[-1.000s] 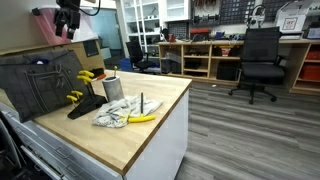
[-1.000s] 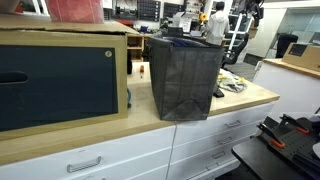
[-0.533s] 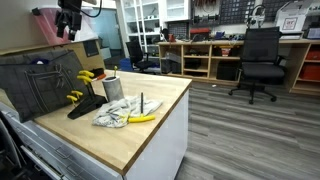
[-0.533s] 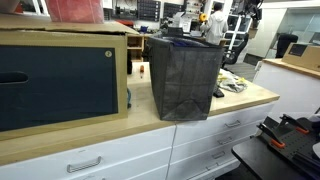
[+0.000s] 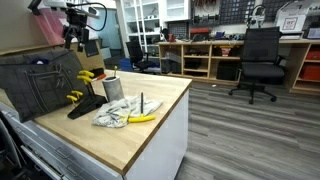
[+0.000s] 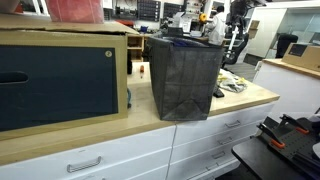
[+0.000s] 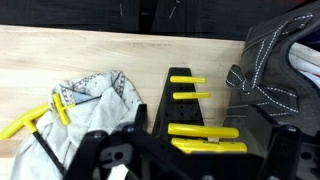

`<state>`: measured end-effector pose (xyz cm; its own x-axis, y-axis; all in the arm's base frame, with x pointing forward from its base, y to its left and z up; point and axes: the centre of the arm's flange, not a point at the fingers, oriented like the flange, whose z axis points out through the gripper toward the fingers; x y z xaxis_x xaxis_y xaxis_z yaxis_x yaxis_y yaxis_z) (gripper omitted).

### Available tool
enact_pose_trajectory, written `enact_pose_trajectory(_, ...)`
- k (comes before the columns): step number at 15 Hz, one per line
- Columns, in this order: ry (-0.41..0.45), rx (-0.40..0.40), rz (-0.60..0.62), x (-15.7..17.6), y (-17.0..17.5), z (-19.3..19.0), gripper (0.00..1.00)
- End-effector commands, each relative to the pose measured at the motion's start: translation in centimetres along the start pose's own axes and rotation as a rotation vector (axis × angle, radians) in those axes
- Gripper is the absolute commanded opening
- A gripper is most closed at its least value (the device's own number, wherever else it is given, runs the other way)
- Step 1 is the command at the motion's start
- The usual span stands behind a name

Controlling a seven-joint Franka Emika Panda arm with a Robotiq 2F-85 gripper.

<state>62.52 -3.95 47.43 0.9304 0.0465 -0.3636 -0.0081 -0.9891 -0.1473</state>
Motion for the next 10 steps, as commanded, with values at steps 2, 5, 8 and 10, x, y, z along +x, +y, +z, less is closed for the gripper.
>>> enact_pose_trajectory(2, -0.04, -0.091, -0.222, 4.1, -0.4, 0.0, 1.0)
enact_pose_trajectory(5, -0.078, -0.155, -0.359, 6.8, 0.2, -0.1, 1.0)
enact_pose_trajectory(8, -0.12, -0.2, -0.502, 9.2, 1.1, -0.5, 1.0)
enact_pose_trajectory(10, -0.147, -0.221, -0.598, 10.6, 1.6, -0.9, 1.0)
